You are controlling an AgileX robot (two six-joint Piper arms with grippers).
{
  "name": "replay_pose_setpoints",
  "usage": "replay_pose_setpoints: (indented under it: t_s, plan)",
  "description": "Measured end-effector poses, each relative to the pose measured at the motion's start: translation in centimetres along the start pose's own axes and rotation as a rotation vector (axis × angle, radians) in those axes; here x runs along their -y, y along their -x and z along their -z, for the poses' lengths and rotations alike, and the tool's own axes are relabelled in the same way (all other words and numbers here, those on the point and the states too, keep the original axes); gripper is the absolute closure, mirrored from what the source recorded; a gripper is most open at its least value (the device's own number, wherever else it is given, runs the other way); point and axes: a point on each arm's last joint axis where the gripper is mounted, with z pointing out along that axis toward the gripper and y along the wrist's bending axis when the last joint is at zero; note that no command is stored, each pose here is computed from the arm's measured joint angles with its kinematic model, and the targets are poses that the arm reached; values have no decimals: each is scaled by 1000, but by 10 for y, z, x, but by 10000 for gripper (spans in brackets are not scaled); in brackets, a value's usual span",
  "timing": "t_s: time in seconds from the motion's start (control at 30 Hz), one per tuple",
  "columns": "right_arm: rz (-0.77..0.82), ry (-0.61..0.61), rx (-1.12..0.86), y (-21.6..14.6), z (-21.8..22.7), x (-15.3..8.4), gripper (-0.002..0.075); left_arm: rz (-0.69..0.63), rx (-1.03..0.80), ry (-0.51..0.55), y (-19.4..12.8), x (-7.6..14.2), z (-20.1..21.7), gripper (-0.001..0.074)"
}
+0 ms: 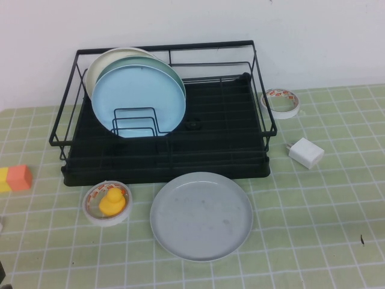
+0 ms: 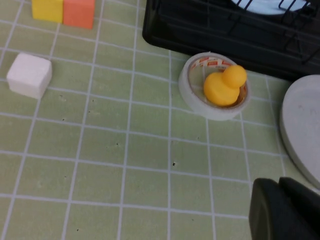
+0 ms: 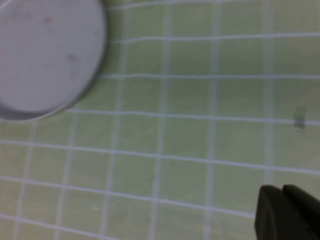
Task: Place plate on rack
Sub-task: Pick up the plate from the table
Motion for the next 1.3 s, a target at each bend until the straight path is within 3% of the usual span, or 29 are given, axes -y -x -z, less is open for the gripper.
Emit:
replay_pose_setpoints:
  t_s: [0.2, 0.53, 0.6, 0.87, 1.3]
  plan:
    - [53, 169, -68, 15, -49, -17, 728, 64, 7, -18, 1, 2, 0, 737]
    - [119, 266, -159, 41, -125, -75, 722, 82, 6, -23, 1, 2, 0, 738]
    - [107, 271, -168, 49, -139, -81, 687, 84, 6, -23, 1, 2, 0, 737]
    - [38, 270, -198, 69, -180, -87, 412, 86, 6, -23, 1, 2, 0, 737]
    - [-26, 296, -300, 66, -224, -88, 378, 91, 6, -23, 1, 2, 0, 737]
